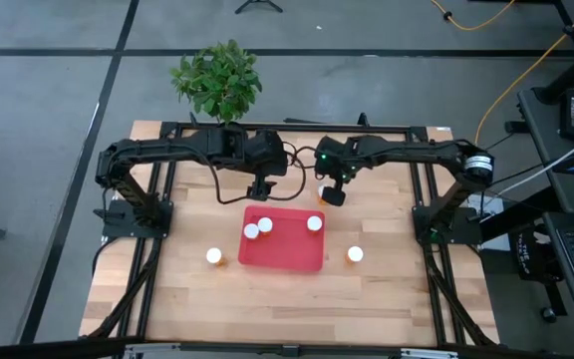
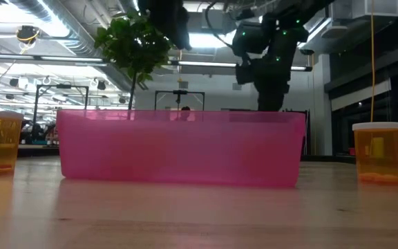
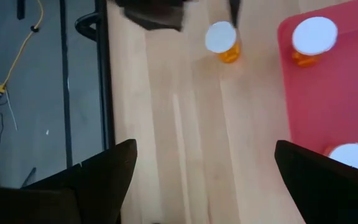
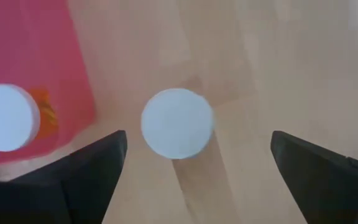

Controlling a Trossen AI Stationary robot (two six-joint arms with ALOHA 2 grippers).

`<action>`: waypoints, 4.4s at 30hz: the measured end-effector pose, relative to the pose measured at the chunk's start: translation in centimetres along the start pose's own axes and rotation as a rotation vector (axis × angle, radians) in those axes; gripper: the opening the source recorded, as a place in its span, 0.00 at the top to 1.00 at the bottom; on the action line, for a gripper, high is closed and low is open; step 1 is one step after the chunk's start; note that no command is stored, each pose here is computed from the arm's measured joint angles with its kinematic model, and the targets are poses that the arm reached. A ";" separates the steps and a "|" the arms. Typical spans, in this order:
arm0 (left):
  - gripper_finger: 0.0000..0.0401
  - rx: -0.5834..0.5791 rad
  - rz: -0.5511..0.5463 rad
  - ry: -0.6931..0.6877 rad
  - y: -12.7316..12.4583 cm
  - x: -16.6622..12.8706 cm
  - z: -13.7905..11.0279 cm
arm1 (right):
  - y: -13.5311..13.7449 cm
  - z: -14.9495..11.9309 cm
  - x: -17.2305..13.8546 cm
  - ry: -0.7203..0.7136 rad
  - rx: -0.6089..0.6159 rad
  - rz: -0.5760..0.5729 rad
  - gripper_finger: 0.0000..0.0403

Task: Pick and place pill bottles into a basket
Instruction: Put the top orange pill bottle into the bin, then put the left orange pill bottle into the bin

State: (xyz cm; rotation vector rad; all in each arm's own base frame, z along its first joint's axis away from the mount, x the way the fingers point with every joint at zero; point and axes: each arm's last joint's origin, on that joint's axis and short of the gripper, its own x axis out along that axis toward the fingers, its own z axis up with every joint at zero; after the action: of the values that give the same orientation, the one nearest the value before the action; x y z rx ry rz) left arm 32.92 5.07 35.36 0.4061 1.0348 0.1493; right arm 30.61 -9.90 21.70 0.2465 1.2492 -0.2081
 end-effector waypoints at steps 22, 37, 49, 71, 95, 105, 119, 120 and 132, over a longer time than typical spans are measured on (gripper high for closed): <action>0.07 -0.025 0.002 0.005 0.6 0.2 -0.3 | -0.1 0.5 3.8 0.067 -0.021 0.026 0.02; 0.07 -0.023 -0.005 0.013 0.6 0.2 -0.3 | -0.1 0.6 3.8 0.056 0.002 0.033 0.20; 0.07 -0.022 -0.006 0.014 0.6 0.2 -0.4 | 0.0 0.5 3.8 0.060 0.006 0.060 0.42; 0.07 -0.079 0.056 0.238 3.0 -0.2 -3.7 | 4.0 5.5 -5.6 -0.023 -0.133 0.086 0.47; 0.07 -0.347 0.209 0.013 2.5 -9.8 -11.6 | 13.6 6.8 -4.4 -0.106 -0.223 0.126 0.45; 0.07 -0.278 0.176 -0.019 0.4 -10.3 -11.8 | 15.0 7.5 3.0 0.004 -0.189 0.112 0.45; 0.07 -0.252 0.147 -0.055 -1.1 -11.7 -12.3 | 15.2 7.5 5.5 0.041 -0.089 0.101 0.29; 0.07 -0.252 0.146 -0.056 -1.2 -11.8 -12.4 | 15.2 7.5 5.5 0.041 -0.083 0.100 0.26; 0.07 -0.250 0.136 -0.043 -1.3 -11.7 -12.4 | 16.4 8.5 -2.6 -0.072 -0.063 0.055 0.14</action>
State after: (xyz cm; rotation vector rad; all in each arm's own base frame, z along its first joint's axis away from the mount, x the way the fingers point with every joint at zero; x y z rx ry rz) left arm 16.19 3.46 38.75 0.2513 0.9330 0.3861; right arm 42.28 3.27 27.82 0.2163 1.1743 -0.1291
